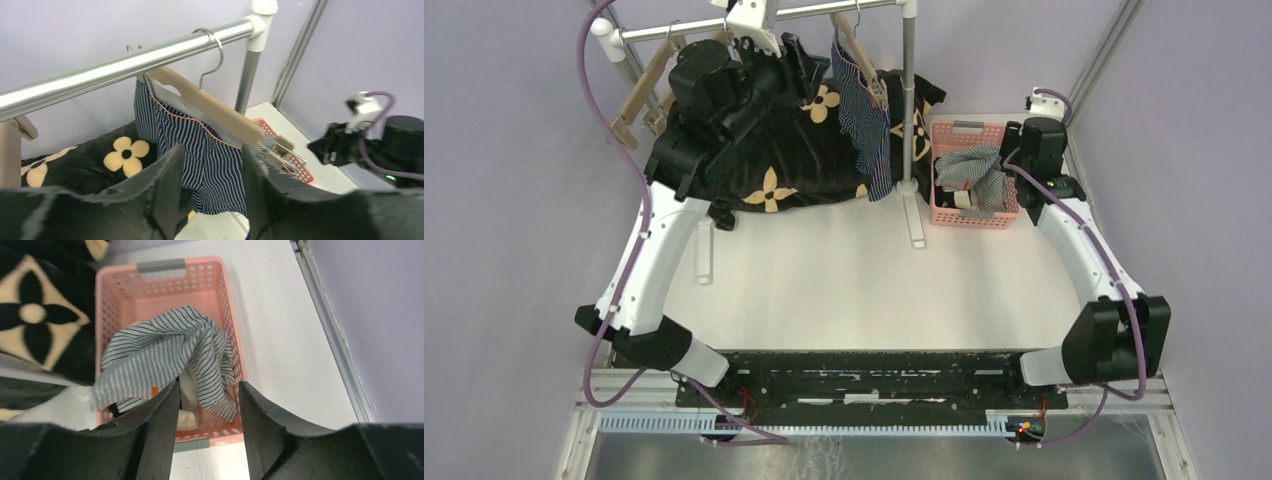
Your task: Remove the underwear clipped to the hanger
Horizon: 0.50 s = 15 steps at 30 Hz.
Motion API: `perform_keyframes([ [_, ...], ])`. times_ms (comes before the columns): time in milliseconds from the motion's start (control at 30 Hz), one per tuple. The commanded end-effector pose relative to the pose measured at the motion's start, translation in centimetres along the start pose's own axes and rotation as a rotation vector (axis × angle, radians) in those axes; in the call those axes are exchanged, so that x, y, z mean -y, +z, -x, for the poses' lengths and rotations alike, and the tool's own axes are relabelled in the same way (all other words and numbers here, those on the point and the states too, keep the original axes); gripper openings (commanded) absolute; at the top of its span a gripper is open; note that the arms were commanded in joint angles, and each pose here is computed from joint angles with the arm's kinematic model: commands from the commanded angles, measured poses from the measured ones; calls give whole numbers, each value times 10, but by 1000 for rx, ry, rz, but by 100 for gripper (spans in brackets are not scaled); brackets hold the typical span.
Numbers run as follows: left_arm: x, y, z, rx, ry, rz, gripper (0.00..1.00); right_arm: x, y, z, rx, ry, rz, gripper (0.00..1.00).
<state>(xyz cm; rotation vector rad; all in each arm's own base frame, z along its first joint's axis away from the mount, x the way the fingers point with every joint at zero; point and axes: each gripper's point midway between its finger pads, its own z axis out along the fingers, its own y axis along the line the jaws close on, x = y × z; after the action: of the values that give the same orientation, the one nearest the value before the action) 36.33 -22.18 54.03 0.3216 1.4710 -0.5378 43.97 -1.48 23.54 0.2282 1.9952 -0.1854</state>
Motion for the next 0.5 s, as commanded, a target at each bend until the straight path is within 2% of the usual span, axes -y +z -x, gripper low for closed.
perform_keyframes([
  [0,0,20,9,40,-45,33,58,-15,-30,21,85,60,119,55],
  [233,8,62,-5,36,-104,-3,64,-22,-53,20,104,22,173,56],
  [467,13,80,-10,63,-141,-28,67,-28,-63,19,134,22,218,55],
])
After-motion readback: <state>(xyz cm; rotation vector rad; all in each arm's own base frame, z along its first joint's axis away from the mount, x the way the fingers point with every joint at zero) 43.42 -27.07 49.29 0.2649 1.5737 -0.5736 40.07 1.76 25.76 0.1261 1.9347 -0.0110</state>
